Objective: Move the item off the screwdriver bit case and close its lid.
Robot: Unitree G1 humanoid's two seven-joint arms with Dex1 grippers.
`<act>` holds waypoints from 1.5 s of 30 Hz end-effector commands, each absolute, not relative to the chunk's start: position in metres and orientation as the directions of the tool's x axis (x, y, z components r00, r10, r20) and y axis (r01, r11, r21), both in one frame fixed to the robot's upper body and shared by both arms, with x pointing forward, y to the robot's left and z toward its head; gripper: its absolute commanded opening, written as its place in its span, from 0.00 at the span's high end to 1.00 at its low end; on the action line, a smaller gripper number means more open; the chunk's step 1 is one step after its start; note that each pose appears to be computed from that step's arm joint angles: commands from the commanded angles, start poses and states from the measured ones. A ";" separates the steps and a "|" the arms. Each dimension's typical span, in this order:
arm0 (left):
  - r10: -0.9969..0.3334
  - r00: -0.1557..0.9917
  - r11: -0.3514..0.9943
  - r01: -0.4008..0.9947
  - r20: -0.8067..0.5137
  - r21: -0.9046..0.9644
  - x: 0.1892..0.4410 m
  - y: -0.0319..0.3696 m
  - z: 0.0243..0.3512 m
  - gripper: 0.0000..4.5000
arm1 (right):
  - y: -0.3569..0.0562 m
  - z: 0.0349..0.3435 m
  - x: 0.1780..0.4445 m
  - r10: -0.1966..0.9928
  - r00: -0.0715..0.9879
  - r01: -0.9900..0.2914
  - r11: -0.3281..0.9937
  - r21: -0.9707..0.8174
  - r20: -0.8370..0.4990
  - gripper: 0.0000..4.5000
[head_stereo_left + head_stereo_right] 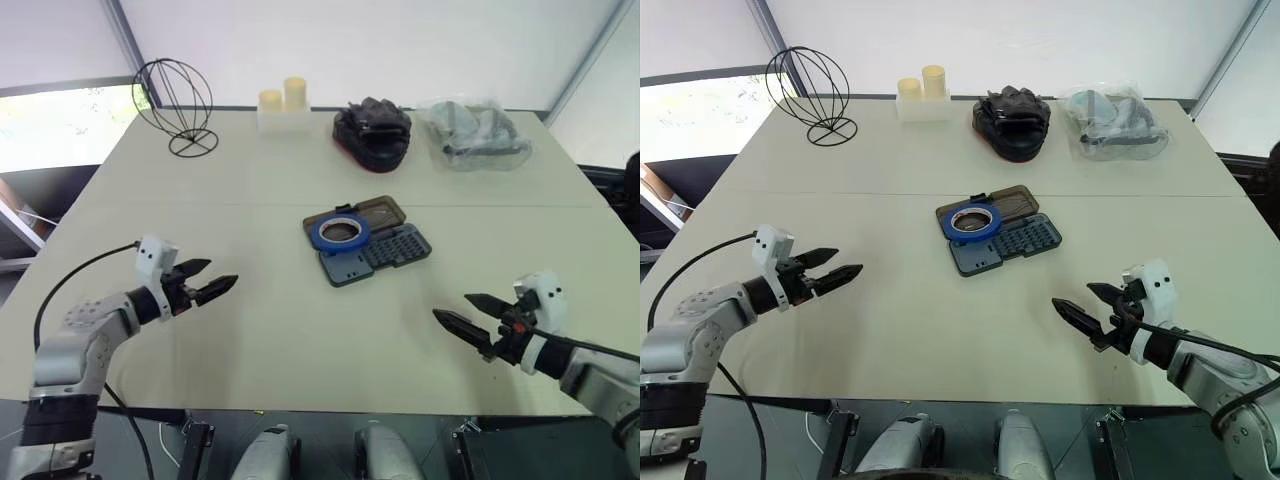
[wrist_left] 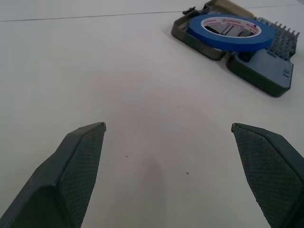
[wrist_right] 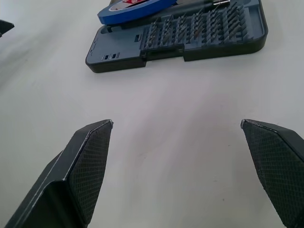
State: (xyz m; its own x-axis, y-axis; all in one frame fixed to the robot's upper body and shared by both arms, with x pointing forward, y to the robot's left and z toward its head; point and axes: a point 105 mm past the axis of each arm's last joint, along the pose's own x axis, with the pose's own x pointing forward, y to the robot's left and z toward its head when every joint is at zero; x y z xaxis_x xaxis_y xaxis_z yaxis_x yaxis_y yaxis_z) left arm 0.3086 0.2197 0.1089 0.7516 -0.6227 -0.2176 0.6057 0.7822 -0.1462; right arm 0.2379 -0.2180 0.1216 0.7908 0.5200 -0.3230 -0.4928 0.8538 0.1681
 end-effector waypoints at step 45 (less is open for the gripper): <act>-0.923 0.334 0.332 0.942 -0.189 0.043 0.404 0.095 0.150 0.02 | -0.179 0.168 0.260 0.562 0.808 -0.569 0.822 0.010 -0.179 0.01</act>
